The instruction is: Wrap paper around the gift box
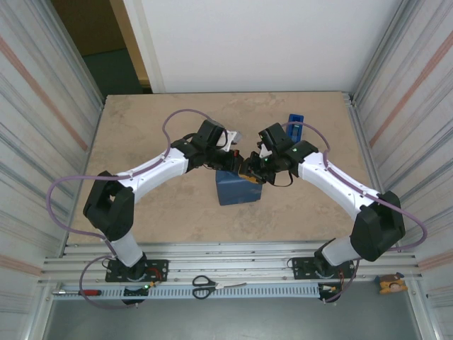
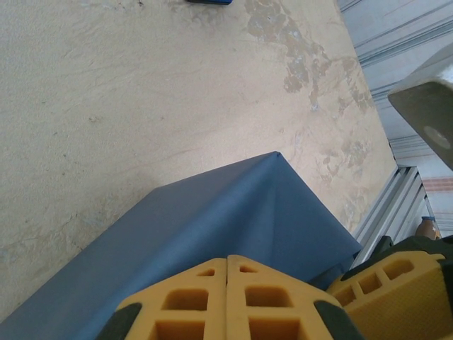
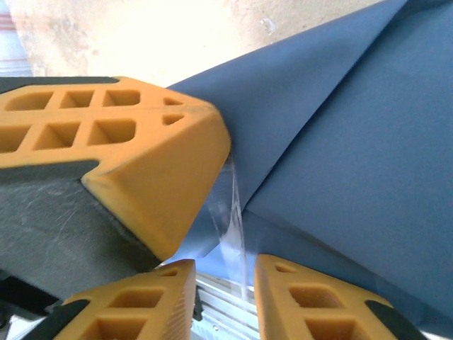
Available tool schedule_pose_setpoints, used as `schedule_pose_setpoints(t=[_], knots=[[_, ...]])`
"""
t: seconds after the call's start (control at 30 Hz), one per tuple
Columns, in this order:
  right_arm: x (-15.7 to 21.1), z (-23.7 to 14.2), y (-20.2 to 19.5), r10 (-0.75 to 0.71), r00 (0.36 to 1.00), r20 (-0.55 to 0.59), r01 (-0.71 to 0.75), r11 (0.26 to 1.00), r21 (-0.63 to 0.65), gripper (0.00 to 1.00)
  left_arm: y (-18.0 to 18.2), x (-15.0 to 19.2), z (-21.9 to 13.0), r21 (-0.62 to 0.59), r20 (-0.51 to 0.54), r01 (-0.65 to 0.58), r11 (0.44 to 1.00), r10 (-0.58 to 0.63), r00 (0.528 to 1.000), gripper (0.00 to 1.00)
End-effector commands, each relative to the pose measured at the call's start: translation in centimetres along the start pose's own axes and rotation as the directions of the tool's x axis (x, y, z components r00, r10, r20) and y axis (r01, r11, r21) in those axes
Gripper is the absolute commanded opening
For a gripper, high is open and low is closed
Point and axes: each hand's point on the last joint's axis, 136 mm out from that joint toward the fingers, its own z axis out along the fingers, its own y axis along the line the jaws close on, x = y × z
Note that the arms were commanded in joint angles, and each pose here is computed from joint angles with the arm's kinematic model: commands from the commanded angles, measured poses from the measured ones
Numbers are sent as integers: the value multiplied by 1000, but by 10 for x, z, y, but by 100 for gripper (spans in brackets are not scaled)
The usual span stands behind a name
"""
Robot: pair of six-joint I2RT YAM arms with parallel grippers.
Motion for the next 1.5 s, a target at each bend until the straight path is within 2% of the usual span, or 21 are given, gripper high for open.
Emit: schedule_pose_setpoints(t=[0.0,0.13,0.2,0.37,0.47,0.53,0.63,0.73,1.0,1.2,1.3,1.47], knots=[[-5,-10,30,-42,999,33,45,993,-109,31,49,95,38,-168,-281,45,985,-91,955,0],[-3,-12,29,-37,999,32,40,993,-112,35,51,100,39,-170,-292,44,984,-93,952,0],[-3,-13,27,-31,999,38,35,994,-105,41,52,101,39,-172,-294,46,984,-96,951,0],[3,-21,17,-19,999,43,23,997,-75,47,50,100,38,-169,-290,40,985,-88,953,0],[6,-36,5,-23,996,88,26,999,-33,47,48,99,36,-165,-285,39,986,-86,955,0],[4,-46,-6,-22,991,136,24,1000,-15,41,47,97,35,-161,-280,42,986,-86,956,0],[-4,-54,-7,-21,980,196,34,998,-61,16,44,94,34,-155,-269,42,987,-83,960,0],[-5,-49,6,-14,986,165,40,987,-155,1,44,93,33,-157,-265,42,987,-83,961,0],[-5,-22,12,-37,996,77,52,980,-193,0,44,93,32,-160,-267,42,986,-85,960,0],[7,8,-37,-1,1000,-7,1,997,-75,0,43,93,32,-159,-264,48,986,-89,960,0],[14,9,-53,16,1000,-8,-16,999,-39,0,42,91,32,-155,-261,44,987,-84,962,0],[0,-14,-22,-71,996,58,77,991,-105,0,39,87,31,-146,-255,46,988,-83,963,0]])
